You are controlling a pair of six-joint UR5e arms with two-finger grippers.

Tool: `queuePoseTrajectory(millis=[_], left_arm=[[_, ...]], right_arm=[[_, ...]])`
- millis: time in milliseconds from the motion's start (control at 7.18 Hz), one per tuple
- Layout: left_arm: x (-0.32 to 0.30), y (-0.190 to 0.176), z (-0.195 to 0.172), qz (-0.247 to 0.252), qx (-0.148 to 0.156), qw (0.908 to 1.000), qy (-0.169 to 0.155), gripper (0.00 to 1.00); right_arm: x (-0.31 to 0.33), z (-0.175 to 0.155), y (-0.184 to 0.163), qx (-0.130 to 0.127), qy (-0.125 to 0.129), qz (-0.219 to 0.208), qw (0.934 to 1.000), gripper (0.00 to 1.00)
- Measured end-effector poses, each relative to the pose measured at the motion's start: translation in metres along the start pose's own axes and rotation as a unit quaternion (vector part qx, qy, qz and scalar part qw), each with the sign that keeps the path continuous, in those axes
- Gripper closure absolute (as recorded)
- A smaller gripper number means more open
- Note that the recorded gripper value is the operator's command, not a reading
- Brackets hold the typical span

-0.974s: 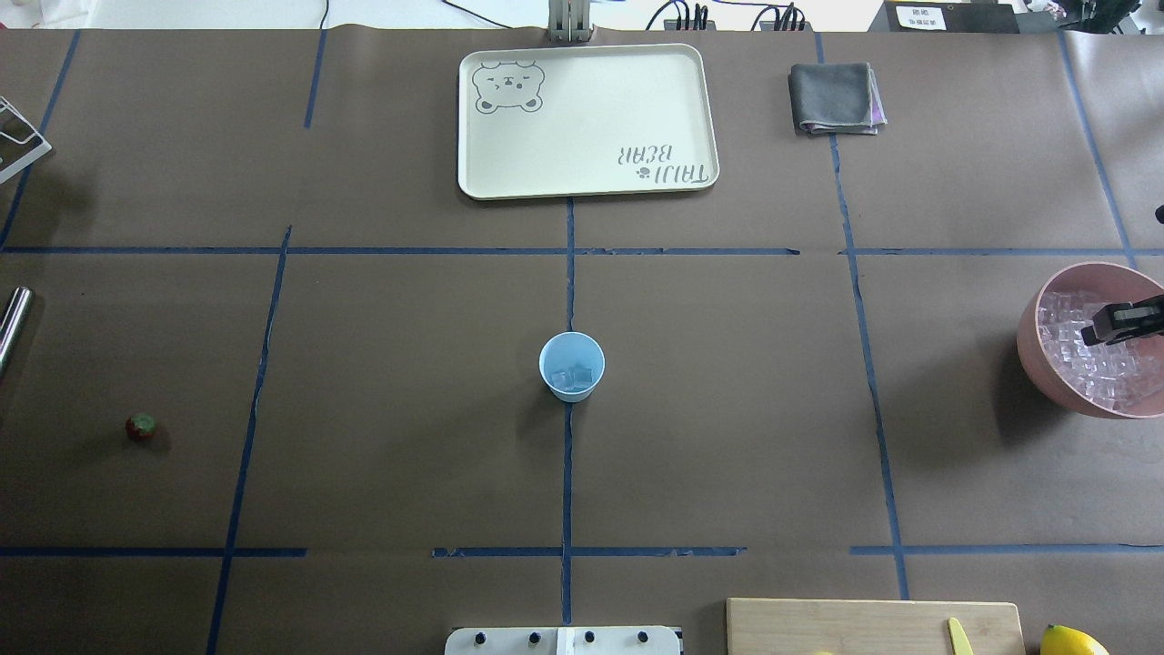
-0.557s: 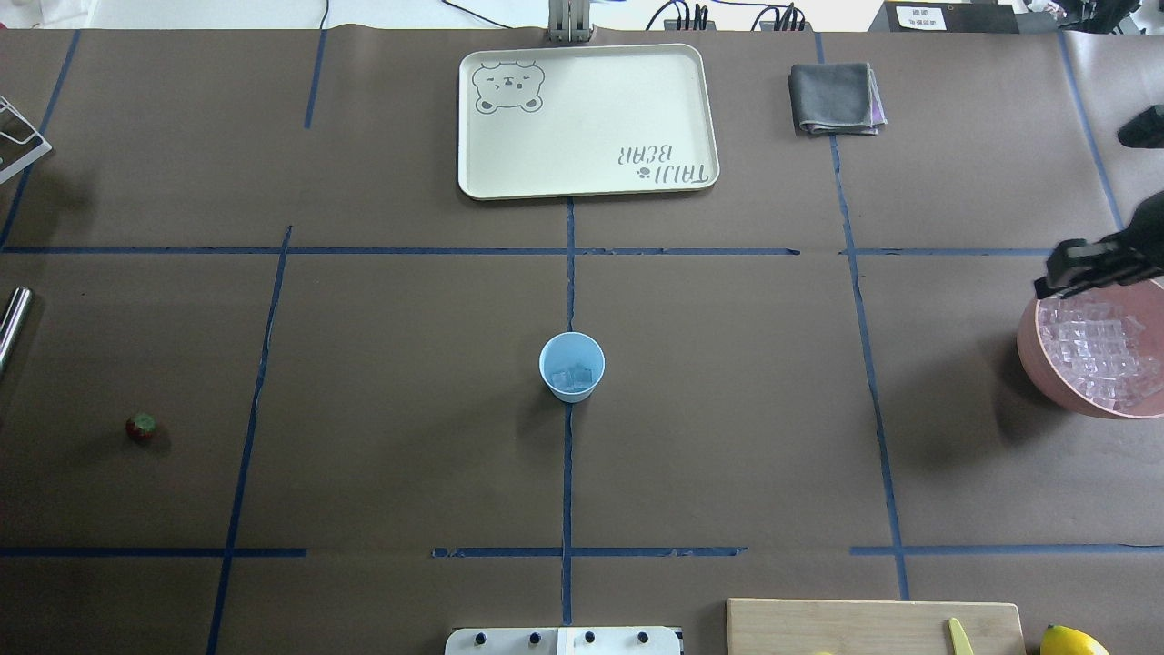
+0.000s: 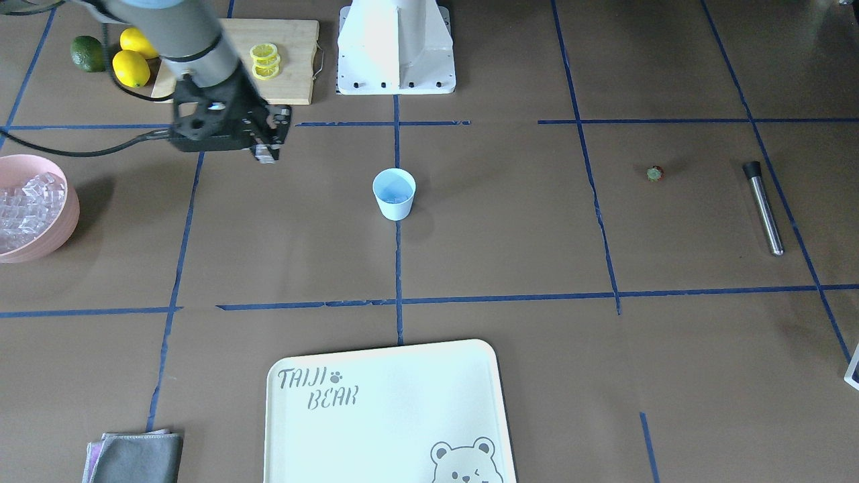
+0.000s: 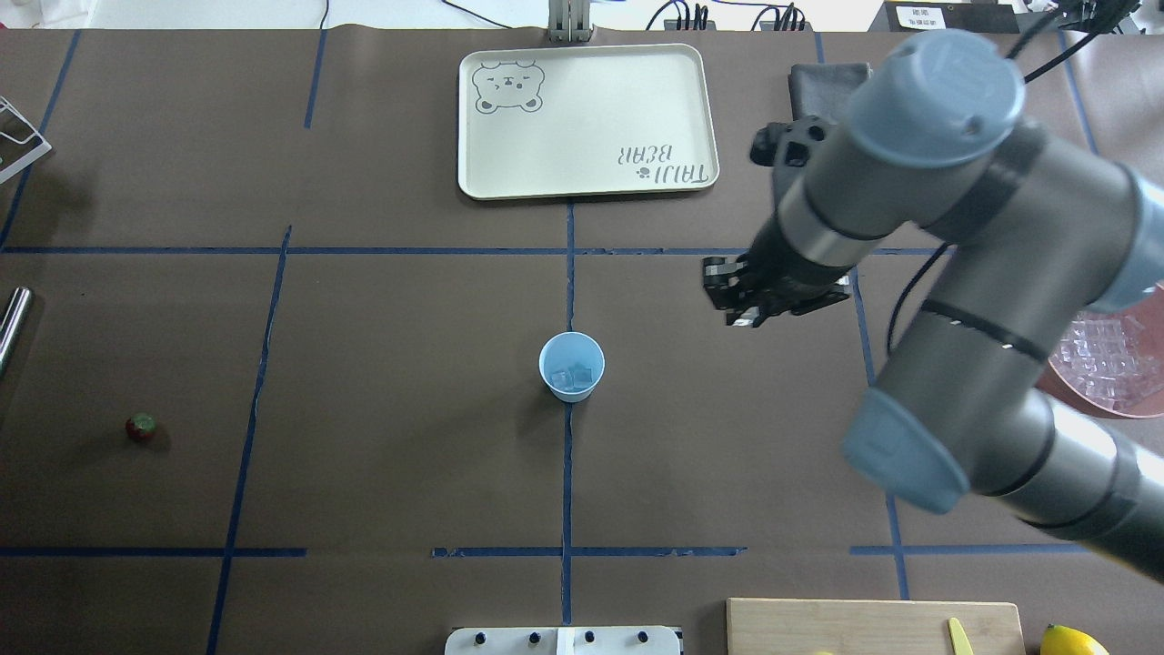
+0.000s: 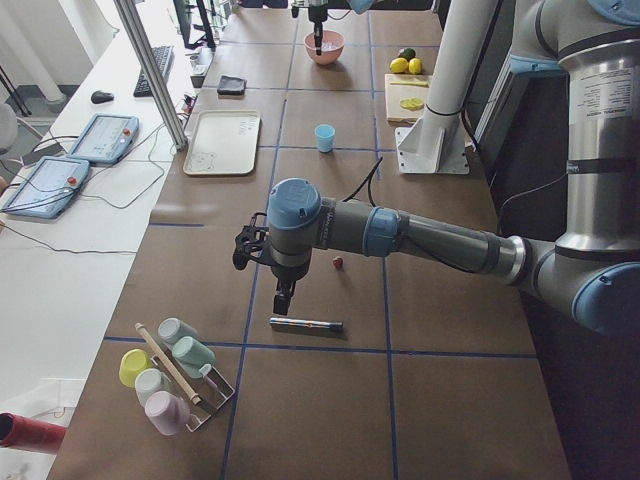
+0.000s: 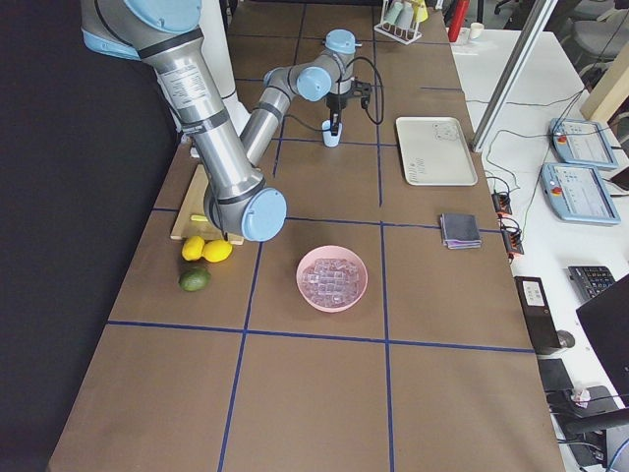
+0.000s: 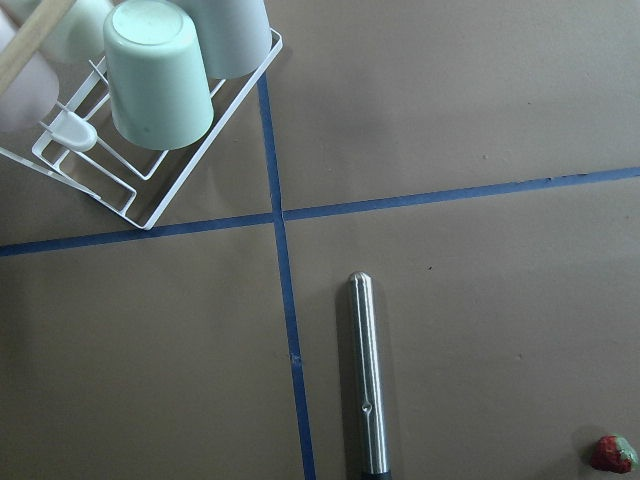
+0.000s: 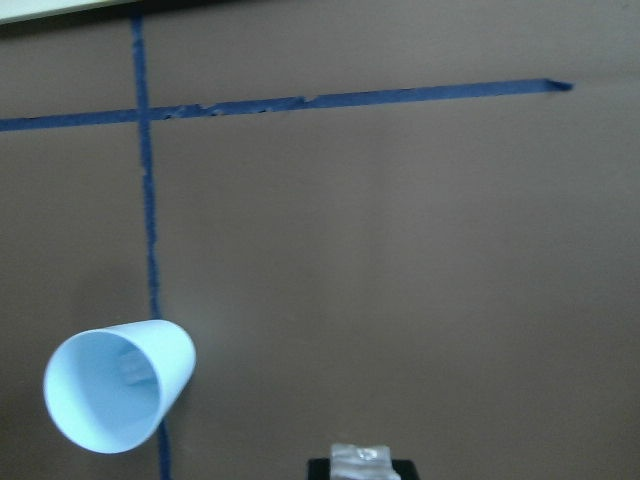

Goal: Mash ice and strawberries in cup
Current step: 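Carry the ice cube with the right gripper over the cup, then open the right gripper to drop the ice cube into the cup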

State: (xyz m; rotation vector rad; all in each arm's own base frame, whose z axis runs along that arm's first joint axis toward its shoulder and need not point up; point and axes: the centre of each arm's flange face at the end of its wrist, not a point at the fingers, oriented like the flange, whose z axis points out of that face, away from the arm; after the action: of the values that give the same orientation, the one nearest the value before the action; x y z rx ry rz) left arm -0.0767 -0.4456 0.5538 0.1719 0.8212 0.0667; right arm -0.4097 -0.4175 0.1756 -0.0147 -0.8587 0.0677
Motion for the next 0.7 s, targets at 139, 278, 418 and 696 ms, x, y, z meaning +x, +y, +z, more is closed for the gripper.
queuePoseTrajectory(millis=[139, 278, 418, 696], left_arm=[[-0.001, 0.000, 0.001, -0.001, -0.001, 1.0000, 0.000, 0.00], [-0.002, 0.000, 0.002, -0.002, -0.002, 1.0000, 0.000, 0.00], [-0.003, 0.000, 0.003, -0.003, -0.003, 1.0000, 0.000, 0.00], [-0.003, 0.001, 0.003, -0.003, -0.003, 1.0000, 0.000, 0.00]], right_arm=[[-0.052, 0.020, 0.015, 0.008, 0.008, 0.007, 0.9999, 1.00], [-0.088, 0.041, 0.024, 0.011, 0.021, 0.010, 0.9997, 0.99], [-0.111, 0.059, 0.031, 0.012, 0.034, 0.009, 0.9993, 0.99], [-0.135, 0.082, 0.033, 0.013, 0.052, 0.008, 0.9985, 0.98]])
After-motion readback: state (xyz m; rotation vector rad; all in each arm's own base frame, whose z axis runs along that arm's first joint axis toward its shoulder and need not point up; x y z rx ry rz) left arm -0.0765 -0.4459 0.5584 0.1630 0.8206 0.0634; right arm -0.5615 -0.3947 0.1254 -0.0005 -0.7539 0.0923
